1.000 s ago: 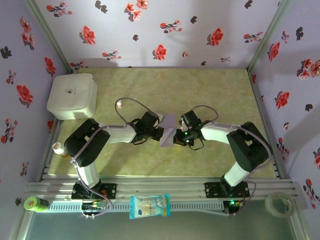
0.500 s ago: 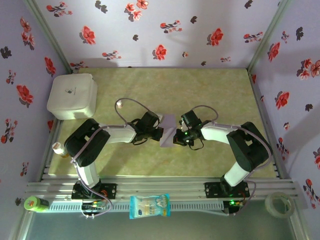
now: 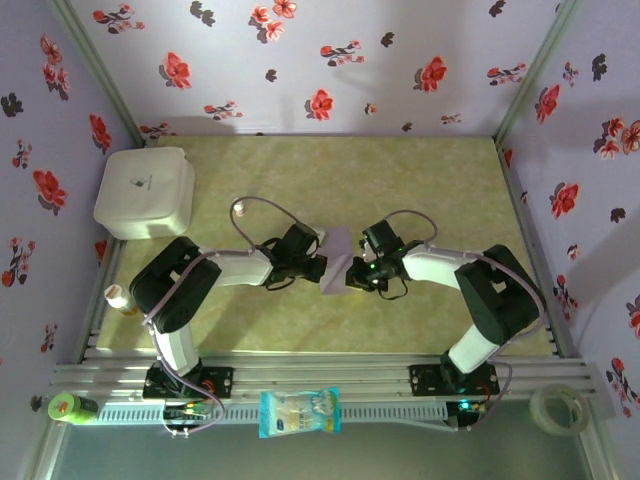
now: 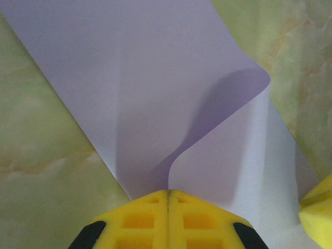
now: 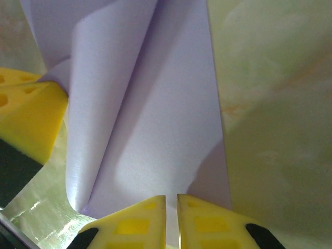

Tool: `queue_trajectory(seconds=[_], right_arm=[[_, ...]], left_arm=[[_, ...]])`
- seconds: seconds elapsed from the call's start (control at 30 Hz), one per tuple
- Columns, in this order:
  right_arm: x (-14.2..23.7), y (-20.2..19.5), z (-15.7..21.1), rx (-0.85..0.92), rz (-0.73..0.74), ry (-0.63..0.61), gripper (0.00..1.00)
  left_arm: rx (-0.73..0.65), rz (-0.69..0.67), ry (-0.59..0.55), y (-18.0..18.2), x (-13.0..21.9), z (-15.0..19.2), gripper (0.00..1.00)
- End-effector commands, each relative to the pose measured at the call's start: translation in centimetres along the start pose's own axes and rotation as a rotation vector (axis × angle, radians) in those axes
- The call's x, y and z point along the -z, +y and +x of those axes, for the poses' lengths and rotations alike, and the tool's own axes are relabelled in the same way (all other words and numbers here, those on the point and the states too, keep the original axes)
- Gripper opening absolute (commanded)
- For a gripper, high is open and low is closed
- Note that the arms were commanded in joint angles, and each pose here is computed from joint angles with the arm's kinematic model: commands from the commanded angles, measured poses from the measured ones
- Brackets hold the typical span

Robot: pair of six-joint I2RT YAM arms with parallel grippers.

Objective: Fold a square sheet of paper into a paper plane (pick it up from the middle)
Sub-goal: Fold the triangle a second time at the center of the table.

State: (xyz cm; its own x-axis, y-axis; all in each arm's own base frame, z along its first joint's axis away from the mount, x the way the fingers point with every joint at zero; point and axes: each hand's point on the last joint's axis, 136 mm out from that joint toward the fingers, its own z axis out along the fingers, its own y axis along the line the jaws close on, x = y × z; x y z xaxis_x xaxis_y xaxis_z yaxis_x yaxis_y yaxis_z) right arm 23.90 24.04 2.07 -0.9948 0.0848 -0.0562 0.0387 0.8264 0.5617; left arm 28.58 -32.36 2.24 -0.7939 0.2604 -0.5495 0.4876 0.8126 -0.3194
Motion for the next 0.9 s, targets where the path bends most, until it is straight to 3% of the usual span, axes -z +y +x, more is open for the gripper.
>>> queue_trajectory(seconds=[0.0, 0.27, 0.87], right_arm=[[1.4, 1.4, -1.4, -0.032, -0.044, -0.088, 0.14], [1.0, 5.4, -3.3, -0.132, -0.261, -0.117, 0.01], [-1.2, 5.0, -3.9, -0.184, -0.254, -0.075, 0.00]], left_arm=[[0.015, -0.007, 0.040, 0.7, -0.3, 1.3, 0.00], [0.013, 0.001, 0.037, 0.5, -0.4, 1.1, 0.00], [0.009, 0.011, 0.043, 0.3, -0.7, 1.2, 0.00]])
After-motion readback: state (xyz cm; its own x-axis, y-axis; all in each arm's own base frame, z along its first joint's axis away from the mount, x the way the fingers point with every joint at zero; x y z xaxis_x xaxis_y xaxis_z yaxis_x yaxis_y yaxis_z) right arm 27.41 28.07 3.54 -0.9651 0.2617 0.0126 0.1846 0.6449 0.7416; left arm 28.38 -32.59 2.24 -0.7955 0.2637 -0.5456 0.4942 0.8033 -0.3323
